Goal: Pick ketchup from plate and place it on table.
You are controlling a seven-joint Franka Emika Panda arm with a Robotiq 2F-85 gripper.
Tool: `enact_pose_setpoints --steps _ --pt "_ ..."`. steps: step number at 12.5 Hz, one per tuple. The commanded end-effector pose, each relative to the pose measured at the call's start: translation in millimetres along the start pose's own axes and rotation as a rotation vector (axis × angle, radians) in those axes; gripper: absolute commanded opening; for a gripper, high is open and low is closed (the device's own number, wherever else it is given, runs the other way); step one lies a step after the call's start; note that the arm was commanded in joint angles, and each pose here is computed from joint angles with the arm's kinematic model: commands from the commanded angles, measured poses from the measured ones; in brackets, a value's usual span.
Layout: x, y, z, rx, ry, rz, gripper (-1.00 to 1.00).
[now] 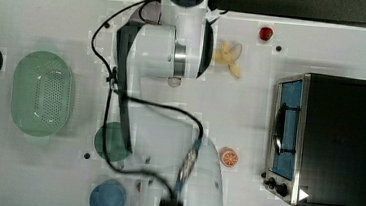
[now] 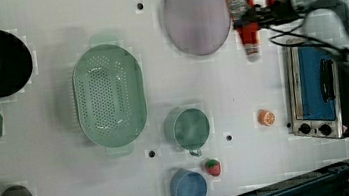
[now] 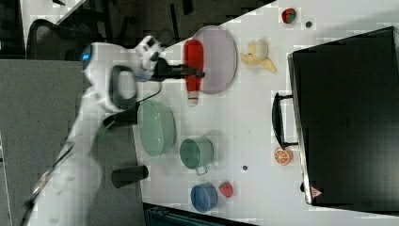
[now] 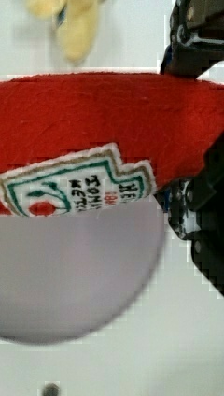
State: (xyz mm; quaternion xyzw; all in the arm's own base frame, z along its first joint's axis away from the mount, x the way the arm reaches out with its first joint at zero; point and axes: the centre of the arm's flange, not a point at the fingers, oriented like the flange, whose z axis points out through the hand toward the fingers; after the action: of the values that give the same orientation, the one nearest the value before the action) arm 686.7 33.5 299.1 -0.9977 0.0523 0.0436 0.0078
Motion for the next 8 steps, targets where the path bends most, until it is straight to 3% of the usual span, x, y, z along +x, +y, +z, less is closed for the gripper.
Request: enact_pose_setpoints --steps 1,5,8 --pt "-30 33 -107 -0.015 0.057 0.029 0.25" --pt "-89 71 -100 -0.037 -0.023 0.084 0.25" --pt "-127 88 -73 -0.029 -0.029 0.116 0.25"
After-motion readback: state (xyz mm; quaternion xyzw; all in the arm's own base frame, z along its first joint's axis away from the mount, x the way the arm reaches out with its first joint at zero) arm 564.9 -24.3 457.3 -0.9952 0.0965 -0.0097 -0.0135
